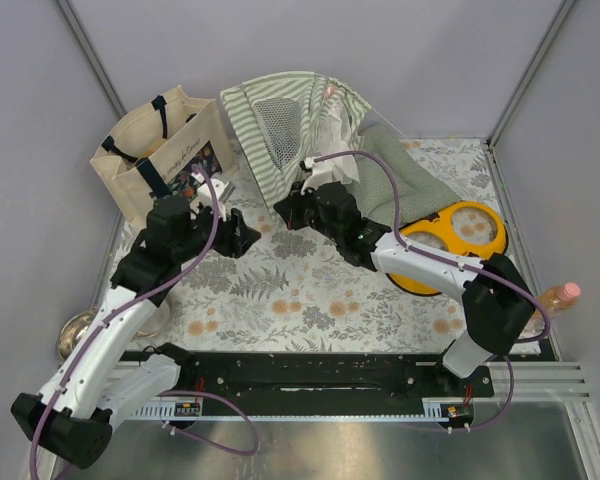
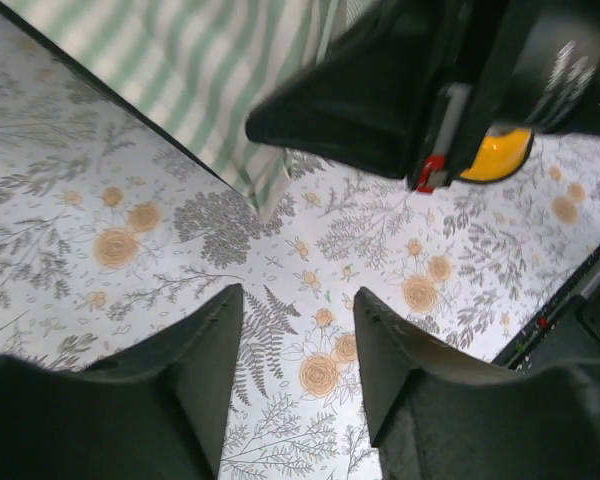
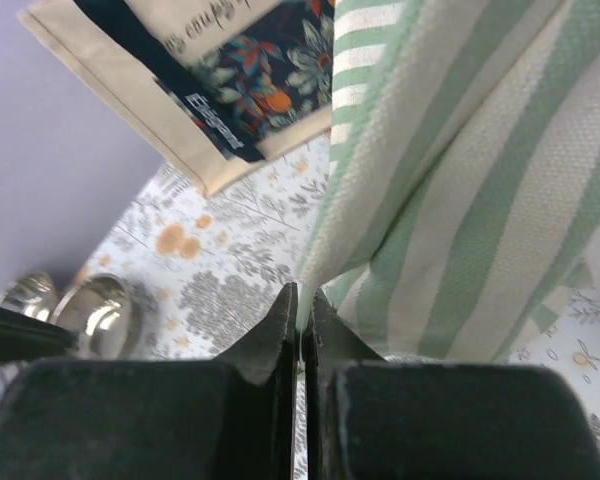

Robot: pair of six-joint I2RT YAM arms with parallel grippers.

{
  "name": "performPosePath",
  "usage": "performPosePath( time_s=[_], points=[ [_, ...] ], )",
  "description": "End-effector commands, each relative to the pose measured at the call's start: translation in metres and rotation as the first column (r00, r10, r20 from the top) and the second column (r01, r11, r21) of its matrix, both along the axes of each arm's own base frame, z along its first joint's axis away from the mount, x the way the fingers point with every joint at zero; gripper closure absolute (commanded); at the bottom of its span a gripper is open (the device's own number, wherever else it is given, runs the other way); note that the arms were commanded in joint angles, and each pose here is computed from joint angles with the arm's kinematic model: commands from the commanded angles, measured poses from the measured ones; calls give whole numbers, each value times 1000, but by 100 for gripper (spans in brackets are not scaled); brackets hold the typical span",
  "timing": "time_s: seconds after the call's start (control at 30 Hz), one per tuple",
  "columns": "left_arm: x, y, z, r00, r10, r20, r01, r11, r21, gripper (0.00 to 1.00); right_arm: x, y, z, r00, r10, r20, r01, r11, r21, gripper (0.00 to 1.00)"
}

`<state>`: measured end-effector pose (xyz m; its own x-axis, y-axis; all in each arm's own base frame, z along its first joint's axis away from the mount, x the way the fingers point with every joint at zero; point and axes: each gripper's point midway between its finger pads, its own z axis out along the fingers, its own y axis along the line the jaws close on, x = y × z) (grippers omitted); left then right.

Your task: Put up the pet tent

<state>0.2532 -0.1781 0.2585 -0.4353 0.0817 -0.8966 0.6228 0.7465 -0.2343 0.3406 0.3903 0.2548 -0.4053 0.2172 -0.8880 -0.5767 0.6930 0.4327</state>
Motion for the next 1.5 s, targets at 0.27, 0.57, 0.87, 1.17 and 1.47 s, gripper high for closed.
performPosePath(
  time_s=[0.27,0.57,0.87,1.17,1.47],
  points=[
    [45,49,74,869,443,218,-389,887,-250,1,-35,-28,-44,999,23,-35,-28,987,-156,28],
    [73,-7,89,953,237,187,-186,949,-253,1,-75,-111,-27,995,-99,-13,94,973,-210,0],
    [101,-83,122,979,83,189,-12,936,-352,2,-102,-175,-60,980,-200,-16,185,931,-315,1],
    [122,-161,93,990,85,117,-48,957,-286,16,-114,-222,-40,932,-361,-34,333,890,-312,12],
    [130,-195,45,969,210,126,-206,977,-44,39,-125,-240,-42,912,-404,-63,368,879,-304,15]
  ],
)
